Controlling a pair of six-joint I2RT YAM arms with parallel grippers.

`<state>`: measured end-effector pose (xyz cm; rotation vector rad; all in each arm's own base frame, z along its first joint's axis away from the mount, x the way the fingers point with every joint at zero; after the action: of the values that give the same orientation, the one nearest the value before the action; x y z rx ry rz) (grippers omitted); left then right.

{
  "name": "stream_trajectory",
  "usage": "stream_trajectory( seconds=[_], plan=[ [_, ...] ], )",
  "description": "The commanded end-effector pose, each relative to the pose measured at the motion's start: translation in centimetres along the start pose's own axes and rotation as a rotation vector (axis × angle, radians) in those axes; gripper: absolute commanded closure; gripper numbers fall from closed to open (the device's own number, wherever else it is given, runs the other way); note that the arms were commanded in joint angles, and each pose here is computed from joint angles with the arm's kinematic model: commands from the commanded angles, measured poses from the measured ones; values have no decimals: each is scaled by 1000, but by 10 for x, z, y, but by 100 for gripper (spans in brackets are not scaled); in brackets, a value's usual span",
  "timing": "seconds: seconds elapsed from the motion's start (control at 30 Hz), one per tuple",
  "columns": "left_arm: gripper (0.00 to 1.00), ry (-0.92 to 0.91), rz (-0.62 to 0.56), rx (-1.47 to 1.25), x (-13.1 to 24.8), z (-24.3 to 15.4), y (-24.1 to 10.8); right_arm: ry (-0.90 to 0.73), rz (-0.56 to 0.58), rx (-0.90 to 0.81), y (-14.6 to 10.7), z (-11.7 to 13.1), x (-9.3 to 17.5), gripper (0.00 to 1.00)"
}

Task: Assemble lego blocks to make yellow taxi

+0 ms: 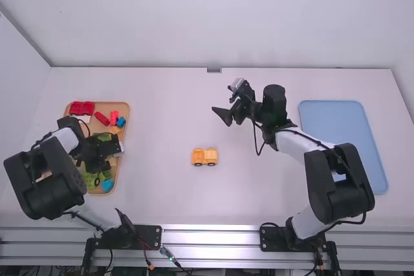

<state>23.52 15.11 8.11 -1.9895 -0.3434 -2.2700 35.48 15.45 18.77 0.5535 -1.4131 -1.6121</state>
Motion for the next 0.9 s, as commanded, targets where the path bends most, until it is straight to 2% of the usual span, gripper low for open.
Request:
stream_trajectory(
  seconds=[0.0, 0.07, 0.27, 0.67, 0.8, 0.87],
  plan=[
    [45, -32, -2, -13, -8, -9, 1, 13, -30, 23, 15, 1, -1, 1],
    [46, -44, 3, -23, -8, -11, 1, 13, -30, 23, 15, 1, -1, 1],
    [58, -40, -10, -33, -8, -11, 2, 13, -31, 23, 15, 1, -1, 1],
    [66, -43, -21, -30, -10, -13, 3, 14, -28, 21, 15, 2, -1, 1],
    [74, -44, -22, -28, -10, -13, 3, 18, -28, 21, 15, 2, -1, 1],
    [74, -45, -23, -27, -9, -13, 3, 17, -28, 21, 15, 2, -1, 1]
  ],
)
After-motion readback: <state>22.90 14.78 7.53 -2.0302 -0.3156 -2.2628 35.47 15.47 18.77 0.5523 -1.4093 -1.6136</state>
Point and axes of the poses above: each hand's point on the last joint's axis, 136 mm out from that joint toward the fingers, its own x axis back along the fingers, its own z axis along the line the jaws close on, y = z × x, the point moved 9 cm from there along x, back along the fingers, and after that the axes turned 15 degrees about -x, right-handed, at the moved point
